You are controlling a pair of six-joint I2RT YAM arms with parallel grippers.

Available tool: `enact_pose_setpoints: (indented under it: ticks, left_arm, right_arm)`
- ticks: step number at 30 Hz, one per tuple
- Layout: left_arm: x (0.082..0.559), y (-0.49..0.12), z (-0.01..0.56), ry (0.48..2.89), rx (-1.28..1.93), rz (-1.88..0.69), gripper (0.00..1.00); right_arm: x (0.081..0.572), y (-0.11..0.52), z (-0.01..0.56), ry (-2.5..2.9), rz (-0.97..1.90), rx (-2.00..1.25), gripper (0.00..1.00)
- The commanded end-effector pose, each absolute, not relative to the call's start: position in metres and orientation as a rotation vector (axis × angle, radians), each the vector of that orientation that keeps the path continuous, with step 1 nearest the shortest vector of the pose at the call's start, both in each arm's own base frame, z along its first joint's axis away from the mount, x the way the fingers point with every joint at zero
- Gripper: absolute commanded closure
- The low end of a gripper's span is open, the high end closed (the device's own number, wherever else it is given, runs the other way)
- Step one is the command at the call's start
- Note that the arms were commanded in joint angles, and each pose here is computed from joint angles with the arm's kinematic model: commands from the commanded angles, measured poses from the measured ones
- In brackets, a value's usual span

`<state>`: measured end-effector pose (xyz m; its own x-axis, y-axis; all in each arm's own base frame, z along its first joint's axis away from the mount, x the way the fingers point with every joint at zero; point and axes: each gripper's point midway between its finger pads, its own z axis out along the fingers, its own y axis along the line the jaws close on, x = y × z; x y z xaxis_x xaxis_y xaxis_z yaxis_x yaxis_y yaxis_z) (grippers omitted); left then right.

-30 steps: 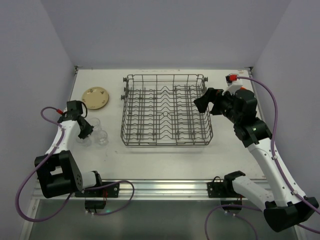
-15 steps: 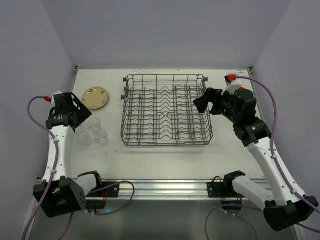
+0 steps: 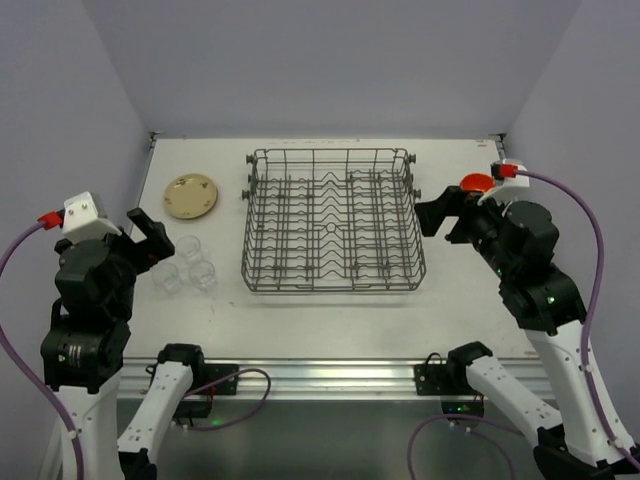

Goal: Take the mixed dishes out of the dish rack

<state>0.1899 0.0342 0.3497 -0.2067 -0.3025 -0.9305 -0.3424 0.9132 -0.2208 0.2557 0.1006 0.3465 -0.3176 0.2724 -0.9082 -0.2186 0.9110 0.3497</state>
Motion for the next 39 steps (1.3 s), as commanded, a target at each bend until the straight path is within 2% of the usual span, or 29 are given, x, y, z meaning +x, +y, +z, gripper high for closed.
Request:
enact_pose_setpoints:
  ticks: [1, 6, 10, 19, 39]
  left_arm:
    - [0.177, 0.037, 0.338, 1.854, -0.417, 0.106, 0.00]
    - [0.165, 0.027, 0.345, 1.800, -0.331, 0.046, 0.00]
    - [0.163, 0.022, 0.325, 1.766, -0.287, 0.024, 0.00]
    - [0.156, 0.007, 0.319, 1.744, -0.247, -0.084, 0.00]
    - [0.158, 0.011, 0.334, 1.652, -0.276, -0.088, 0.00]
  right_arm:
    - [0.231, 0.083, 0.350, 1.855, 0.393, 0.074, 0.01]
    - [0.190, 0.054, 0.355, 1.852, 0.314, 0.107, 0.01]
    - [0.161, 0.026, 0.345, 1.883, 0.216, 0.135, 0.01]
    - [0.110, 0.006, 0.340, 1.746, 0.258, 0.088, 0.01]
    - [0.127, 0.004, 0.347, 1.687, 0.237, 0.136, 0.01]
